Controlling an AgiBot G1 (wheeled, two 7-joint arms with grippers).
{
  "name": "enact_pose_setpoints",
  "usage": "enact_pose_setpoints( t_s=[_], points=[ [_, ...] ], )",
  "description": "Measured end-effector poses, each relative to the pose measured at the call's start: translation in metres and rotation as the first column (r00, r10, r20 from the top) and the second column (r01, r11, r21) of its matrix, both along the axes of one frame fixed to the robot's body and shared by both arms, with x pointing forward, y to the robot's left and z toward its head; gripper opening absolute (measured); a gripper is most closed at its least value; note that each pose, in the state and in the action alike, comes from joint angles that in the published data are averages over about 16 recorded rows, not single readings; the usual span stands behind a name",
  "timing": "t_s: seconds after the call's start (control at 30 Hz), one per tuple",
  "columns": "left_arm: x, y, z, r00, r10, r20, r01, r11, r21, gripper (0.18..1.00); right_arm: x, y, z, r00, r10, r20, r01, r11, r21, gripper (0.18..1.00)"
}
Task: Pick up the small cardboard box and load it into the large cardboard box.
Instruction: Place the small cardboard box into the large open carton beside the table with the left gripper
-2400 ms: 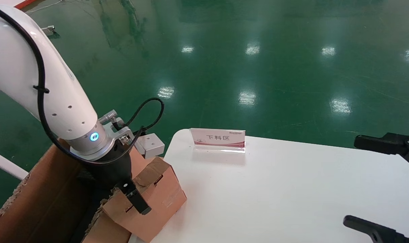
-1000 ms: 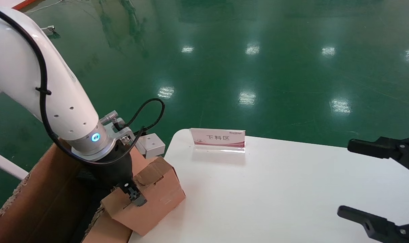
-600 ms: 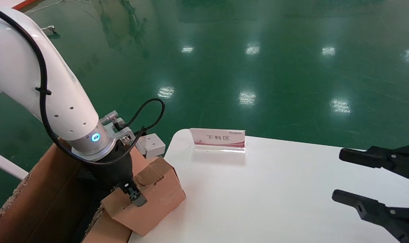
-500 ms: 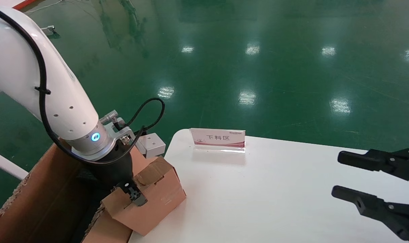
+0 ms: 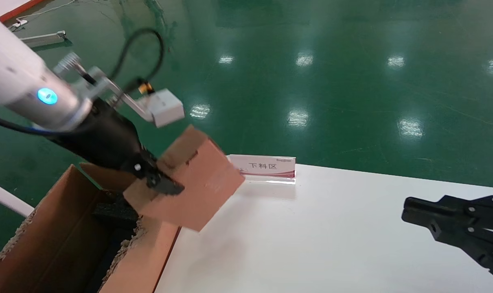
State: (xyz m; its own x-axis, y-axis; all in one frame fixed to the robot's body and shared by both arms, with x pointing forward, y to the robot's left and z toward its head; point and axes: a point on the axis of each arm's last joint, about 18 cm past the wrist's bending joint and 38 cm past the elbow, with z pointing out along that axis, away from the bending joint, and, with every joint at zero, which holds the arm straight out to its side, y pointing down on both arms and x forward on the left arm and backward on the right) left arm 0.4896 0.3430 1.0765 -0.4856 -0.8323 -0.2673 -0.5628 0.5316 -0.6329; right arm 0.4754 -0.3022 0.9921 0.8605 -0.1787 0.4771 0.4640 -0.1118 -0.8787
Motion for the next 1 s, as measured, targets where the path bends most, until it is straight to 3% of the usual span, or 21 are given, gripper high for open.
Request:
enact_pose_setpoints(
  t_s=[0.2, 0.53, 0.77, 1.0],
  points=[
    [-0.028, 0.023, 0.035, 0.990, -0.015, 0.143, 0.023, 0.998, -0.054, 0.375, 0.000, 0.000, 0.000, 1.000, 0.000, 0.000, 0.000, 1.000, 0.000, 0.237],
    [-0.069, 0.063, 0.065, 0.945, -0.003, 0.328, 0.034, 0.995, -0.091, 0.375, 0.000, 0.000, 0.000, 1.000, 0.000, 0.000, 0.000, 1.000, 0.000, 0.181],
    [-0.086, 0.079, 0.072, 0.923, 0.011, 0.384, 0.025, 0.996, -0.089, 0.374, 0.000, 0.000, 0.000, 1.000, 0.000, 0.000, 0.000, 1.000, 0.000, 0.180],
    [-0.091, 0.085, 0.072, 0.928, 0.040, 0.371, -0.021, 0.998, -0.056, 0.374, 0.000, 0.000, 0.000, 1.000, 0.000, 0.000, 0.000, 1.000, 0.000, 0.202]
  ],
)
